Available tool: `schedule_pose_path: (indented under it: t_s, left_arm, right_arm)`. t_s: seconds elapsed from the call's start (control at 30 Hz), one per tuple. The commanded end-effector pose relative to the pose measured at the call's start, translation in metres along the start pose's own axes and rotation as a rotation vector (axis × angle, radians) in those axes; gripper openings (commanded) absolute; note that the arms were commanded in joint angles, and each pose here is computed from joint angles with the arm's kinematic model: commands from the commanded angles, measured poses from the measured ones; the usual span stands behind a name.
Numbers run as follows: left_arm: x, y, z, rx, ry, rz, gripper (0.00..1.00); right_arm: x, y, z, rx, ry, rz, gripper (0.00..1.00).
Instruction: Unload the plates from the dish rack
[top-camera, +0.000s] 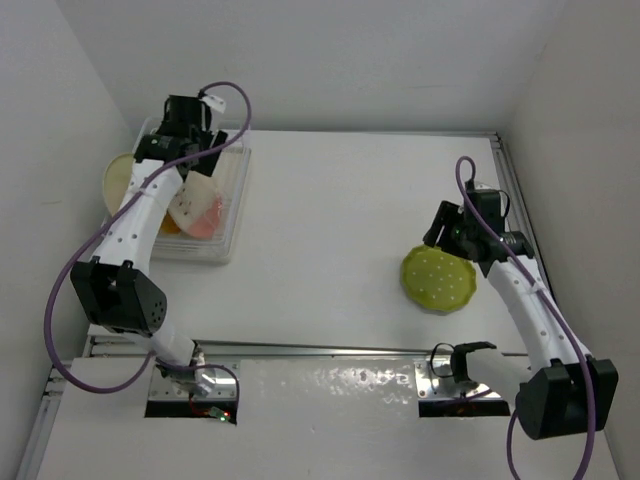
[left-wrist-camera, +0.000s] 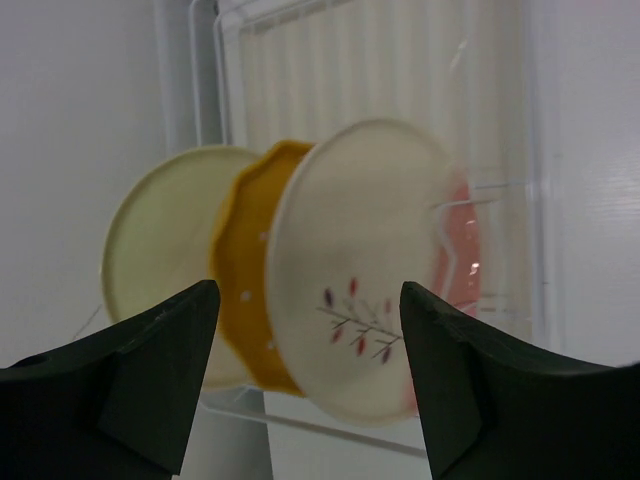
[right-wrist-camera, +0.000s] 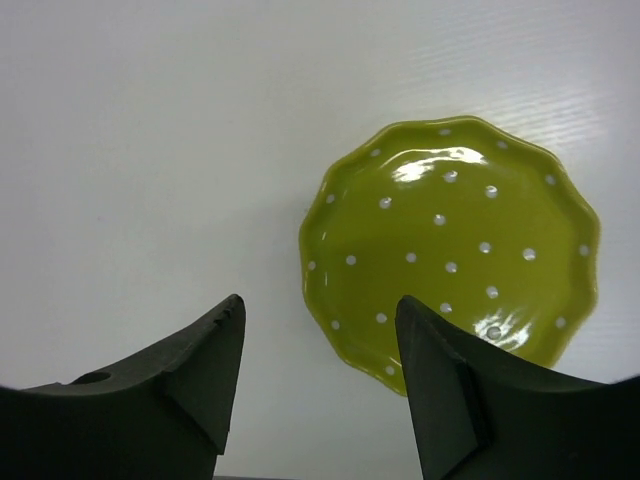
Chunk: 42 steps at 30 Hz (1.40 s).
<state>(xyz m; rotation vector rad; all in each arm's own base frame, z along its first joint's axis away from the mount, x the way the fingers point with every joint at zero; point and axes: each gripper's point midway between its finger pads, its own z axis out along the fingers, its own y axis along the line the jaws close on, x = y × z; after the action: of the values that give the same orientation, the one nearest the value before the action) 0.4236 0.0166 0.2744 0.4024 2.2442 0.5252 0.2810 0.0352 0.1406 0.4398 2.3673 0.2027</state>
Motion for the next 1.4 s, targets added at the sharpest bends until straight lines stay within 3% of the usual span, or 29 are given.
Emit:
schedule_pose_path:
  t_s: [0.0, 0.2, 0.4, 0.73, 0.93, 1.03, 1.13, 1.17, 1.37]
  left_arm:
    - [0.008, 0.054, -0.015, -0.050, -0.005, -0.117, 0.70]
    - [0.023, 0.038, 0.013, 0.085, 0.066, -0.206, 0.62]
    - [0.039, 0.031, 0.033, 0.122, 0.114, -0.259, 0.55]
    - [0.058, 0.018, 0.060, 0.123, 0.182, -0.279, 0.51]
    - [0.077, 0.011, 0.065, 0.194, 0.239, -0.331, 0.44]
    - [0.086, 0.015, 0.062, 0.215, 0.256, -0.366, 0.31]
    - [0.086, 0.010, 0.059, 0.271, 0.254, -0.388, 0.06]
    - [0.086, 0.009, 0.058, 0.280, 0.254, -0.391, 0.02]
    - [0.047, 0.026, 0.043, 0.272, 0.132, -0.433, 0.00]
  right_arm:
    - [-0.009, 0.032, -0.003, -0.167, -0.038, -0.140, 0.61]
    - [0.010, 0.050, 0.006, -0.269, -0.002, -0.128, 0.60]
    - [0.031, 0.042, 0.012, -0.259, 0.060, -0.148, 0.60]
    - [0.042, 0.039, 0.012, -0.273, 0.059, -0.141, 0.61]
    - [0.041, 0.040, 0.010, -0.273, 0.062, -0.153, 0.61]
    - [0.038, 0.040, 0.008, -0.277, 0.045, -0.154, 0.61]
    - [0.036, 0.041, 0.006, -0.278, 0.036, -0.151, 0.61]
    - [0.036, 0.041, 0.006, -0.280, 0.035, -0.152, 0.61]
    - [0.032, 0.043, 0.004, -0.284, 0.022, -0.151, 0.61]
